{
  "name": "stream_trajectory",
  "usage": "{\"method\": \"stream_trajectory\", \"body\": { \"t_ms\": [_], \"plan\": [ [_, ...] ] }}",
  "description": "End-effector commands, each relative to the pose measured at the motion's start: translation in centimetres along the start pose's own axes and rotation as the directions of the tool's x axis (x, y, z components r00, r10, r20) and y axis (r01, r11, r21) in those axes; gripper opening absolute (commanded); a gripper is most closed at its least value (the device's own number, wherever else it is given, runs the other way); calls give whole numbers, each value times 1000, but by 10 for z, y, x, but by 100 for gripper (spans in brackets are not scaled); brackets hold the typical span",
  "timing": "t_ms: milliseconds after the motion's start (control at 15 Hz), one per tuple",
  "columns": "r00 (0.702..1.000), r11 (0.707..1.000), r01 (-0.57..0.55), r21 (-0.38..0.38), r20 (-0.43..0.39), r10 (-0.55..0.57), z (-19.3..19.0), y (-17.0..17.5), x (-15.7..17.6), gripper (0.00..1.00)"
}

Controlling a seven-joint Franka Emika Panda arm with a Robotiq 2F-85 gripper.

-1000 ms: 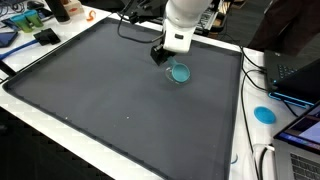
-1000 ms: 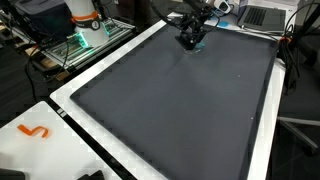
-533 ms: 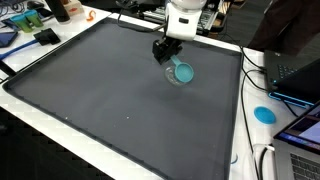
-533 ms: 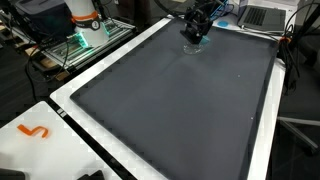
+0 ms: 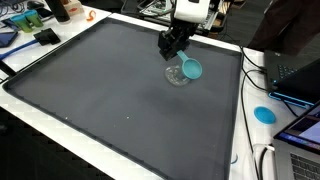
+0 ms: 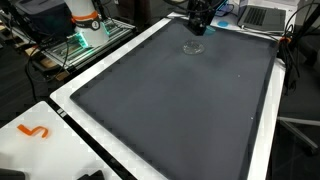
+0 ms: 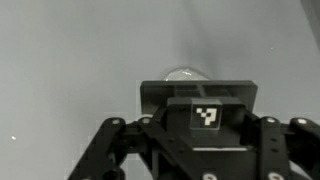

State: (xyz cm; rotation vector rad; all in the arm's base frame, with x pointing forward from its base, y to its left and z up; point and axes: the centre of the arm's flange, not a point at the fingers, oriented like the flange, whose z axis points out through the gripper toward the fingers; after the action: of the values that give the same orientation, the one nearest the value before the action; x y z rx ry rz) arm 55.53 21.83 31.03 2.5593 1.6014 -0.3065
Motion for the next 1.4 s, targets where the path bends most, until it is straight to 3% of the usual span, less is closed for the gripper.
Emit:
{"method": "stream_trajectory", "body": {
  "t_ms": [0,800,1333],
  "plan": [
    [998,998,-52,-23,-17,52,-15,-23,-4,31],
    [992,981,-123,-153,7,125,-49,-79,27,31],
    [981,960,-184,-213,15,191,-46,-104,55,31]
  ]
}}
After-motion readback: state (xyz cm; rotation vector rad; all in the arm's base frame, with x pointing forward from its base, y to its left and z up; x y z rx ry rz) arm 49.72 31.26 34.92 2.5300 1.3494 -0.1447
